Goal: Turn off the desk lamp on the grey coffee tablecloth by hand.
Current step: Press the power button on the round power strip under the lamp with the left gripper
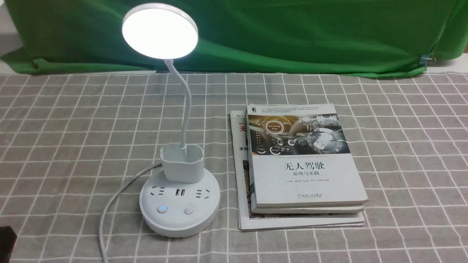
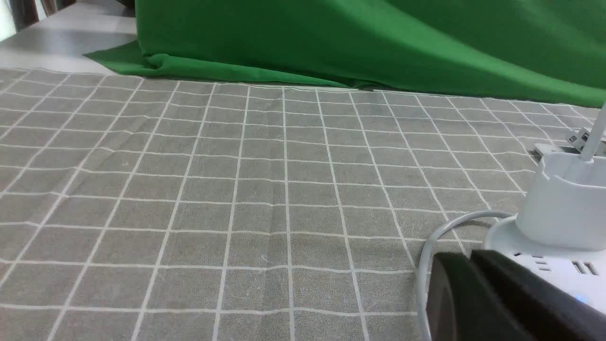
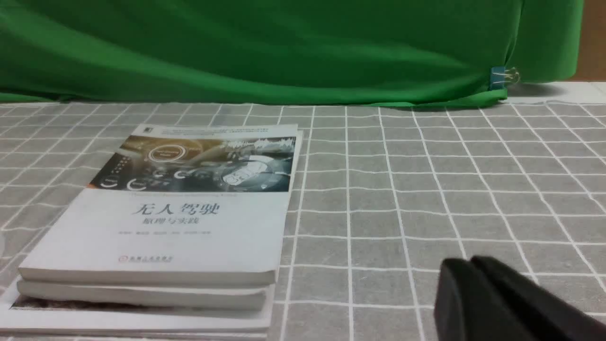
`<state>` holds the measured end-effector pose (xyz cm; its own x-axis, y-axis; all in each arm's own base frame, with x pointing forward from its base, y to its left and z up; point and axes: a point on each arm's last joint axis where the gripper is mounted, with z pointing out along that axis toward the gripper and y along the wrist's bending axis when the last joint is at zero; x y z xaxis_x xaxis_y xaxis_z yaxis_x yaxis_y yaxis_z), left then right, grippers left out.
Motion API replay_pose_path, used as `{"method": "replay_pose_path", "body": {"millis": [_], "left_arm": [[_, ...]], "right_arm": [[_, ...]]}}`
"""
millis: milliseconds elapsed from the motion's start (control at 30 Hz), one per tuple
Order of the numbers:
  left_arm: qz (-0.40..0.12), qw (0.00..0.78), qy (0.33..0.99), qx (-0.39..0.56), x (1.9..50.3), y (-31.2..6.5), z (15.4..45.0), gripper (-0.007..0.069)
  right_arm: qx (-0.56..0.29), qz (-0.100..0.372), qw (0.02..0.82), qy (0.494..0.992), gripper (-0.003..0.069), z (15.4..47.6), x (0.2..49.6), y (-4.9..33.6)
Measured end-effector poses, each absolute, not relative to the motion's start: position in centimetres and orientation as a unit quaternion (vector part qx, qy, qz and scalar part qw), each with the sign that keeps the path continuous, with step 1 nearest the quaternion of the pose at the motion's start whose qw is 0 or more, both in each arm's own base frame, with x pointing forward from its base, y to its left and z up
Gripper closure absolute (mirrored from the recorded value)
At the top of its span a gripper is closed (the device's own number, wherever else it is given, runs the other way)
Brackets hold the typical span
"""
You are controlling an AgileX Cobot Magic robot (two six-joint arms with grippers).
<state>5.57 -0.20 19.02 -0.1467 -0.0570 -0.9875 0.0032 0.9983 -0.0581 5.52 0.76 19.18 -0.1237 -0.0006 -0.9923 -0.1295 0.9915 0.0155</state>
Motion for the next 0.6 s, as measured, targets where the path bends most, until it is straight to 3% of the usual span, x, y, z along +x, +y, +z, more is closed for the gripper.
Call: {"method": "replay_pose_path", "body": {"millis": [133, 200, 400, 600], "left_arm": [[-0.031, 0.655, 0.755, -0.025, 5.6, -0.2, 19.1, 0.0606], [-0.095, 0.67, 0.732, -0.082, 5.6, -0.4, 19.6, 0.0606], [-0.211, 0.704, 0.644, -0.212, 5.6, 0.1, 21.1, 0.0606], [-0.196, 0.728, 0.622, -0.213, 5.6, 0.5, 21.6, 0.0606]], "right_arm": [[-0.043, 0.049, 0.661, 0.748, 0.0622, 19.2, 5.5, 0.8], [-0.043, 0.049, 0.661, 0.748, 0.0622, 19.2, 5.5, 0.8], [-0.043, 0.049, 0.661, 0.748, 0.0622, 19.2, 5.5, 0.8], [-0.043, 0.049, 0.661, 0.748, 0.0622, 19.2, 5.5, 0.8]]}}
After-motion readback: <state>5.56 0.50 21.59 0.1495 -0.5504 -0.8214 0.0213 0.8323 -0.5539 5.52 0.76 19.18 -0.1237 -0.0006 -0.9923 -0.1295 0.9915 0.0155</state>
